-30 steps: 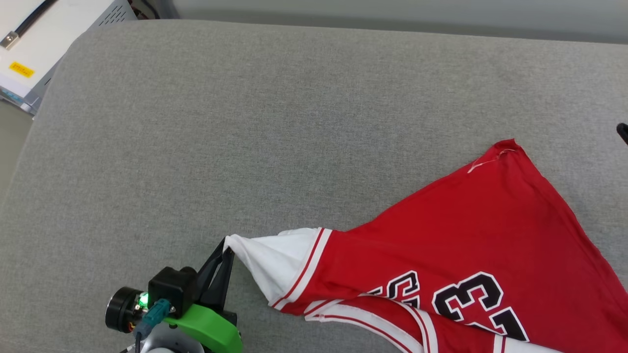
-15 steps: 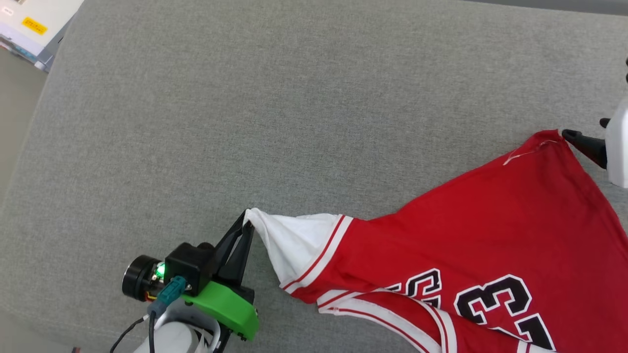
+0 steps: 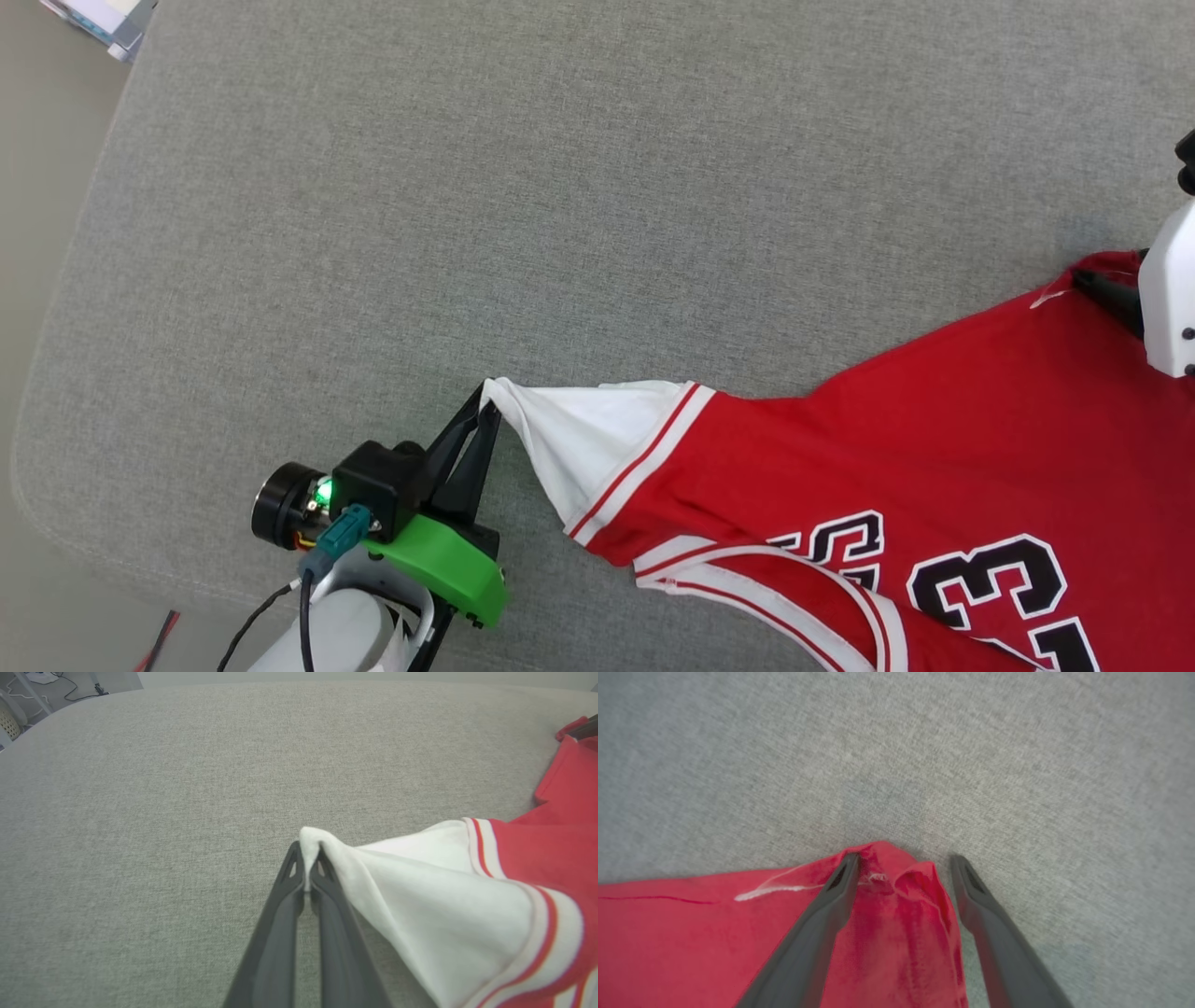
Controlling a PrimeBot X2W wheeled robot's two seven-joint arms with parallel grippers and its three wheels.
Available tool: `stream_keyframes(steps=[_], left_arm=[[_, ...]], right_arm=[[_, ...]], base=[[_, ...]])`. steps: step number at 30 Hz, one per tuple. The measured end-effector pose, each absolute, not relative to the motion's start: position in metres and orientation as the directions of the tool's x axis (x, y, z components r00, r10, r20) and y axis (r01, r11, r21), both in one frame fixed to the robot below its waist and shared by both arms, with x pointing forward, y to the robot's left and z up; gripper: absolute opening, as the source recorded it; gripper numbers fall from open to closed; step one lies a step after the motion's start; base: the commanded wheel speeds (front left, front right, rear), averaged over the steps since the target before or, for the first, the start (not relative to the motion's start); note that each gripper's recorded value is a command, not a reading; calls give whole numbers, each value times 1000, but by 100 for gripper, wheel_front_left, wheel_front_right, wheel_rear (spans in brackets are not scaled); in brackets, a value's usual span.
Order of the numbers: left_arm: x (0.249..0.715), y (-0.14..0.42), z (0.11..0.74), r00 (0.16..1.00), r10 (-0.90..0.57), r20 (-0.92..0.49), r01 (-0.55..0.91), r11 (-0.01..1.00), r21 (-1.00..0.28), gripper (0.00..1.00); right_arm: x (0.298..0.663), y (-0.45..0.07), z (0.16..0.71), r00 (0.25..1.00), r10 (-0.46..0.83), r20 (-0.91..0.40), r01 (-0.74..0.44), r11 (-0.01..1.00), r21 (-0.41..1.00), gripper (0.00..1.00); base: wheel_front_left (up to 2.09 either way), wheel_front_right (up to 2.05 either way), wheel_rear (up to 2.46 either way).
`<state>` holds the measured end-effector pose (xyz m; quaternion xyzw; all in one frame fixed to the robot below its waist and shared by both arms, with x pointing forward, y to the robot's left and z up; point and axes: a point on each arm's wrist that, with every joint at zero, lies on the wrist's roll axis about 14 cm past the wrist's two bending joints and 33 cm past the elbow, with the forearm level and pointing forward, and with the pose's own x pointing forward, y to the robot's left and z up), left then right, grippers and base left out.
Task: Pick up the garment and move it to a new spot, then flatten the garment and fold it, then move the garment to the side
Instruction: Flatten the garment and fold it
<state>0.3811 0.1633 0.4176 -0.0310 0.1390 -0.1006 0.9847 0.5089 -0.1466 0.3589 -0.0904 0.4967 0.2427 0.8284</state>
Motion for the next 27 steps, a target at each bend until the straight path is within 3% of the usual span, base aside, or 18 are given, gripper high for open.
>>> stream_keyframes(steps=[1, 2, 12, 20, 27], left_arm=[[381, 164, 417, 942, -204, -266, 187, 978, -89, 0], [381, 163, 415, 941, -205, -269, 186, 978, -94, 0], [381, 160, 429, 947, -226, -227, 213, 974, -80, 0], [384, 168, 471, 965, -238, -110, 237, 971, -20, 0], [396, 172, 527, 965, -260, 42, 258, 965, 49, 0]], right_arm=[[508, -146, 358, 388, 316, -866, -495, 864, 93, 100], [508, -146, 359, 405, 328, -853, -496, 863, 96, 0], [510, -132, 395, 554, 406, -727, -510, 855, 88, 0], [512, -147, 470, 728, 431, -534, -504, 864, 11, 0], [500, -165, 536, 834, 438, -335, -480, 876, -50, 0]], base=[[0, 0, 0], [0, 0, 0], [0, 0, 0], [0, 0, 0], [0, 0, 0]])
